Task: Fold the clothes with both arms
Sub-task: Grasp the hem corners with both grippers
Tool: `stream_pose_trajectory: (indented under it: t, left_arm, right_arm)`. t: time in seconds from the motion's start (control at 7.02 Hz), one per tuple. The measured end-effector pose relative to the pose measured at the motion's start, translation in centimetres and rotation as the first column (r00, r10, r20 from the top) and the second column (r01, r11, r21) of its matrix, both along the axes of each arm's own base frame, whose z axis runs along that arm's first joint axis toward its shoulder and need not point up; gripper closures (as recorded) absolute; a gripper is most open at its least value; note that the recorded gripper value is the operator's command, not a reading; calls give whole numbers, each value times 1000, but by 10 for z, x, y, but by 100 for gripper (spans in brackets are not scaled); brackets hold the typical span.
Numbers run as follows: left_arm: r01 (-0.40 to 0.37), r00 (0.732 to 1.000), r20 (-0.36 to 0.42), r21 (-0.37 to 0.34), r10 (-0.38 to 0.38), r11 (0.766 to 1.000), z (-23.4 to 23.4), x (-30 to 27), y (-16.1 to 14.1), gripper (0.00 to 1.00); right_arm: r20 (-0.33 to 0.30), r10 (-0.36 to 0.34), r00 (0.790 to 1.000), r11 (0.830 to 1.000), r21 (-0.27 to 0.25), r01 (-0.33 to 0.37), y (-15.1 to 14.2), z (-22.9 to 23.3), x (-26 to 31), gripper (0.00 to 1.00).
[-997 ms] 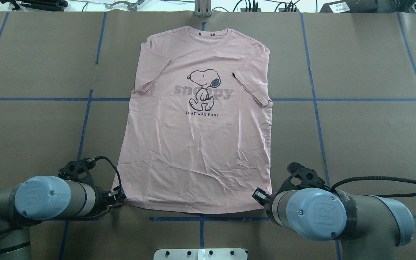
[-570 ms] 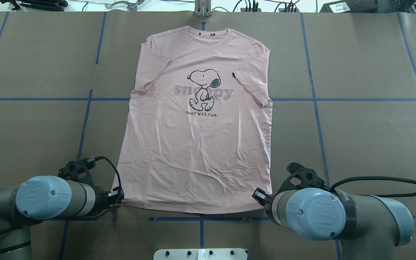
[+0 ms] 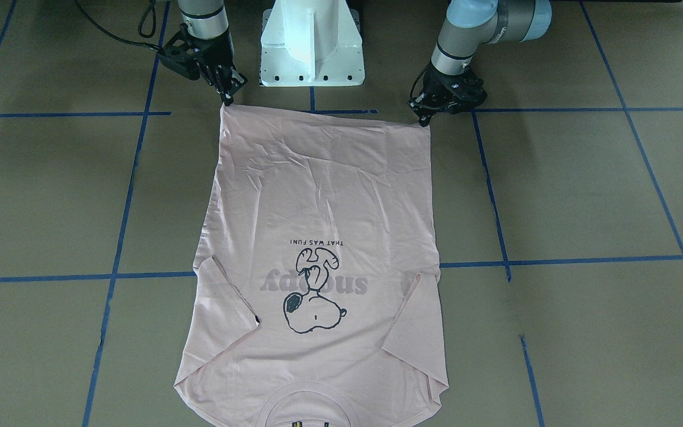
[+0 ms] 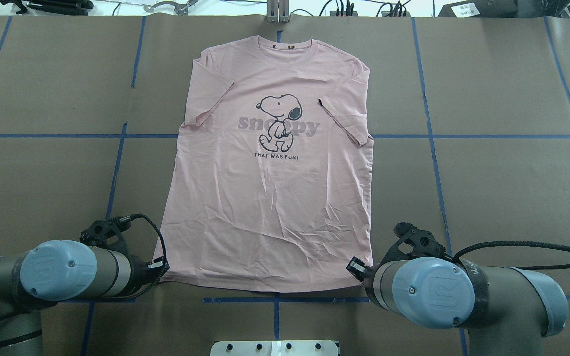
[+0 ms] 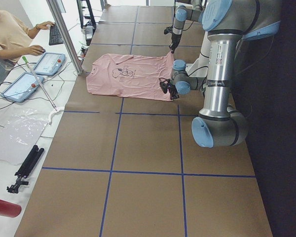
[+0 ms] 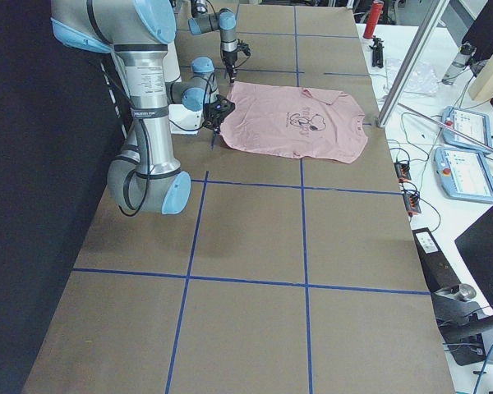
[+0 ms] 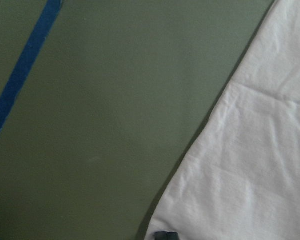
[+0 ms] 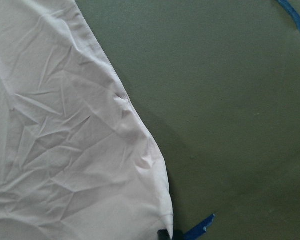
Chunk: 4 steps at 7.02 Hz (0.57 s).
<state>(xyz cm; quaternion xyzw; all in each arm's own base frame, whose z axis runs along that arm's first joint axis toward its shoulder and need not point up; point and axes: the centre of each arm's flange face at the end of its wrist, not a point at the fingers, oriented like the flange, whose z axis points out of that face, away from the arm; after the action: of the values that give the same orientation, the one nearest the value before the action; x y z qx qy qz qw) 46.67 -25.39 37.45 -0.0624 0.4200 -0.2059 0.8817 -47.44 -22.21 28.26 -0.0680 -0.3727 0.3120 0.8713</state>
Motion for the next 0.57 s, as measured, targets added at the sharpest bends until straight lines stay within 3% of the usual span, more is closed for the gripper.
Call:
stream_pose_trajectory:
  t: [0.14, 0.43, 0.57]
  left_arm:
    - [0, 1000, 6, -2, 0, 1000, 2, -1, 0, 48]
    - [-2, 1000, 22, -5, 2, 1000, 9, -2, 2, 48]
    - [-3, 1000, 24, -5, 3, 1000, 9, -1, 2, 55]
  right_arm:
    - [-1, 0, 1000, 1000, 0, 0, 0, 0, 0, 100]
    - [-2, 0, 1000, 1000, 0, 0, 0, 1, 0, 100]
    - [-3, 0, 1000, 1000, 0, 0, 0, 1, 0, 100]
